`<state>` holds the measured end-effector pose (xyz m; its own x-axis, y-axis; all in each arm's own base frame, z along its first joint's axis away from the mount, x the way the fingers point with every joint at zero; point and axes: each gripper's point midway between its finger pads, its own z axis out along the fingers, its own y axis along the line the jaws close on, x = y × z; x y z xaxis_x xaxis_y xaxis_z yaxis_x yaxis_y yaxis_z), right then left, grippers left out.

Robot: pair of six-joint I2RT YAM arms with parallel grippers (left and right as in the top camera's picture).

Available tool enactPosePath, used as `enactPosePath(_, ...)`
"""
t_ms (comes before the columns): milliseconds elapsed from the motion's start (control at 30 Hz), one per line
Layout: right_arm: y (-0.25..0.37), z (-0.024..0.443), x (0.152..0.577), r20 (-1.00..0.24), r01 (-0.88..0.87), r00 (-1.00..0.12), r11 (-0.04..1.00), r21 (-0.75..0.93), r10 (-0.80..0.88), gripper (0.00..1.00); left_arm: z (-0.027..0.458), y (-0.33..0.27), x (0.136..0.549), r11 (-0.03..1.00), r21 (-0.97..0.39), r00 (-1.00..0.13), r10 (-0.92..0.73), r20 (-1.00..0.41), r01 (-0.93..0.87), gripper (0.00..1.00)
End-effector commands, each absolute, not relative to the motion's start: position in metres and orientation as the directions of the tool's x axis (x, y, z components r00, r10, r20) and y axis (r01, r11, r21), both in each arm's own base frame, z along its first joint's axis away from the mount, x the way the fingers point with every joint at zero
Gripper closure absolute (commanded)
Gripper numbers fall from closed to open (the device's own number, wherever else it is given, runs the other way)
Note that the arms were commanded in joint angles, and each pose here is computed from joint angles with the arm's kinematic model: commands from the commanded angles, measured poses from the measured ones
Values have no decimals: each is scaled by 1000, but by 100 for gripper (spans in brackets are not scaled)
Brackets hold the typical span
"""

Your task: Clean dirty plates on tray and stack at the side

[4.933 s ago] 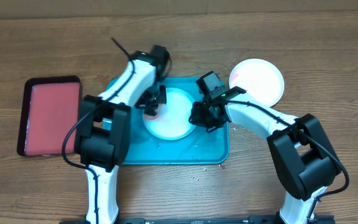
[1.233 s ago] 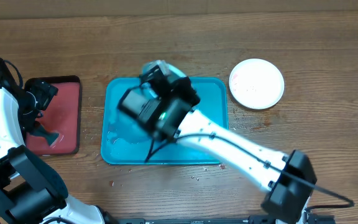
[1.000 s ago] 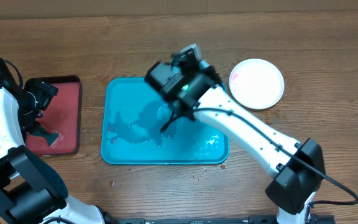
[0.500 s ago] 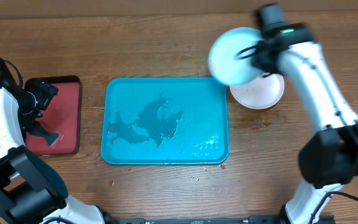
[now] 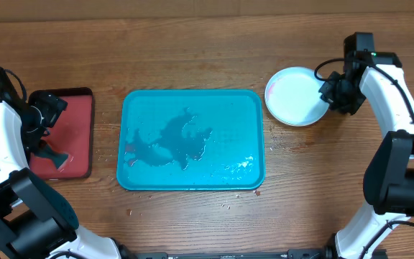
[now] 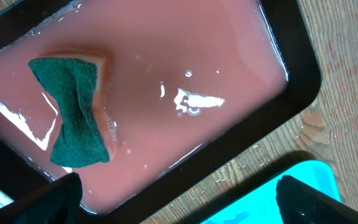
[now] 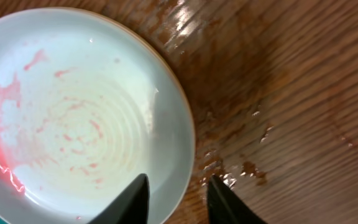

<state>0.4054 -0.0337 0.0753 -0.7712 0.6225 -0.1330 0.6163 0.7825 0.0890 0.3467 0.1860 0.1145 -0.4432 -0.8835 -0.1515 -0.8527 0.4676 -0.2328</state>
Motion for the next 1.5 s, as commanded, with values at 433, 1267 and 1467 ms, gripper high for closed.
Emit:
enactPosePath(433, 9, 194, 303, -154, 525, -828, 841, 129, 540, 0, 127, 189, 351, 476, -256, -443, -878, -179, -841, 0)
enactPosePath(1267, 116, 200, 204, -97, 293, -945, 939, 183, 313, 0, 127, 189, 351, 476, -256, -443, -878, -179, -841, 0)
enactPosePath(1467, 120, 198, 215, -126, 275, -944, 940, 201, 304, 0, 127, 189, 351, 476, -256, -443, -878, -179, -841, 0)
